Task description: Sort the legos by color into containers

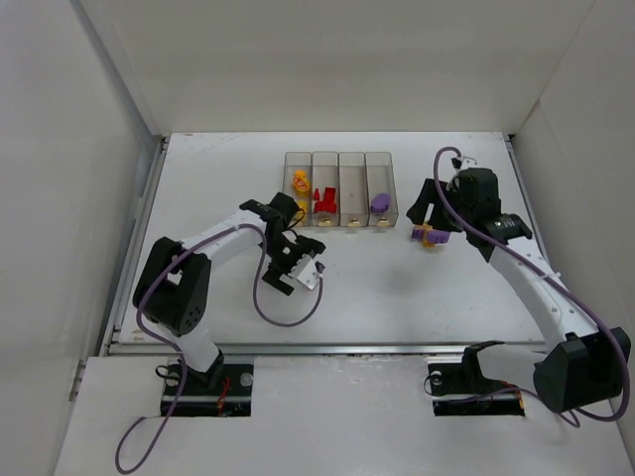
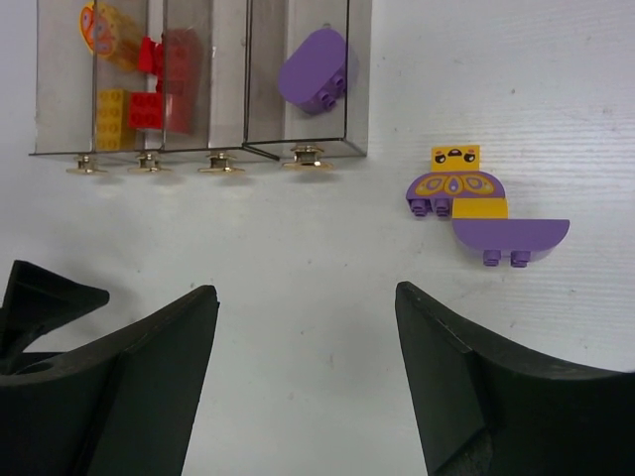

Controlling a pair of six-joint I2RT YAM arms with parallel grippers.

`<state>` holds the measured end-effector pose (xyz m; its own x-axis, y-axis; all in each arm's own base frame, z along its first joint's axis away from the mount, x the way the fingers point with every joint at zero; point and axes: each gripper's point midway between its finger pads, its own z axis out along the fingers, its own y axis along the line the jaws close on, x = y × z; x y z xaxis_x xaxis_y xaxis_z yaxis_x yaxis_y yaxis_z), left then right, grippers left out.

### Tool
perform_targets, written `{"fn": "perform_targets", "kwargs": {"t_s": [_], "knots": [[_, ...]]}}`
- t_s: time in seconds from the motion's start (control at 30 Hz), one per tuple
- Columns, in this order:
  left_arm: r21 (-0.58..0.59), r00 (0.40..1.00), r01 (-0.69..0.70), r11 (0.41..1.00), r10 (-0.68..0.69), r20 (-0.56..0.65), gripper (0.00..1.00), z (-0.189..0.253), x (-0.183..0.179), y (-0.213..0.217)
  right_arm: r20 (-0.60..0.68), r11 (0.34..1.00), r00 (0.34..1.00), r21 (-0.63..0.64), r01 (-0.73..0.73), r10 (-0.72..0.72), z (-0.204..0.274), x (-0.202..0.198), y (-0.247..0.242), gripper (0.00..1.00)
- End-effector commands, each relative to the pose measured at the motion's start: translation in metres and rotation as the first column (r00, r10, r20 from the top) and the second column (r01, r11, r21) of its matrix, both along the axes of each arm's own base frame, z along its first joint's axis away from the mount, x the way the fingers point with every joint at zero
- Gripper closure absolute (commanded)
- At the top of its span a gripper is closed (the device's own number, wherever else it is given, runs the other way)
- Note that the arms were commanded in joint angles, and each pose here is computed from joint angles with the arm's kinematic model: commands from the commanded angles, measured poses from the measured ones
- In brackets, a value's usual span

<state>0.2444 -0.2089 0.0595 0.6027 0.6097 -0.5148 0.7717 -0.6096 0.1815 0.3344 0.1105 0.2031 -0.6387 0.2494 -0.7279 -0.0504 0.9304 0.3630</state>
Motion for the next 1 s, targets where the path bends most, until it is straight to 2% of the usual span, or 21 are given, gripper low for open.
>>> {"fn": "perform_targets", "kwargs": {"t_s": [0.0,0.07,0.27,0.4,0.5,0.6,0.8,0.83,0.87,0.93,0.97], "knots": [[0.019,0.998,0.057,0.998,-0.057,-0.025,0.04,-0.010,-0.017,-0.007,0.046,1.000,0.999,0.005,0.012,-0.013,0.009,0.000,-0.001,0.22],[0.047,0.998,0.048,0.998,-0.046,-0.036,0.06,-0.015,-0.019,-0.006,0.038,1.000,0.999,0.003,0.013,-0.013,0.005,-0.002,-0.002,0.22],[0.020,1.000,-0.007,1.000,0.007,0.010,0.14,-0.018,-0.010,-0.030,0.029,1.000,0.999,-0.013,0.016,-0.016,0.003,0.005,-0.002,0.22],[0.064,0.999,-0.025,0.998,0.023,0.024,0.30,-0.028,-0.008,-0.025,0.037,1.000,0.999,-0.006,0.009,-0.008,0.008,0.008,0.000,0.22],[0.085,1.000,-0.023,0.996,0.023,-0.002,0.48,-0.037,-0.016,-0.019,0.037,1.000,0.999,-0.006,0.009,-0.008,0.008,0.008,0.000,0.22],[0.111,1.000,-0.002,0.994,0.004,-0.019,0.60,-0.043,-0.025,-0.015,0.038,1.000,0.999,-0.011,0.016,-0.016,0.008,0.008,-0.002,0.22],[0.124,0.998,-0.015,0.992,0.022,-0.053,0.69,-0.049,-0.031,-0.016,0.038,1.000,0.999,-0.011,0.016,-0.016,0.008,0.008,-0.002,0.22],[0.127,0.998,-0.023,0.992,0.031,-0.058,0.73,-0.049,-0.031,-0.015,0.038,1.000,0.999,-0.011,0.016,-0.016,0.008,0.008,-0.002,0.22],[0.118,0.997,-0.022,0.993,0.030,-0.066,0.85,-0.049,-0.033,-0.017,0.038,1.000,0.999,-0.011,0.016,-0.016,0.008,0.008,-0.002,0.22],[0.108,0.995,-0.054,0.993,0.063,-0.075,1.00,-0.046,-0.031,-0.021,0.038,1.000,0.999,-0.011,0.016,-0.016,0.008,0.008,-0.002,0.22],[0.105,0.994,-0.071,0.992,0.078,-0.074,1.00,-0.043,-0.028,-0.023,0.038,1.000,0.999,-0.011,0.016,-0.016,0.010,0.008,-0.002,0.22]]}}
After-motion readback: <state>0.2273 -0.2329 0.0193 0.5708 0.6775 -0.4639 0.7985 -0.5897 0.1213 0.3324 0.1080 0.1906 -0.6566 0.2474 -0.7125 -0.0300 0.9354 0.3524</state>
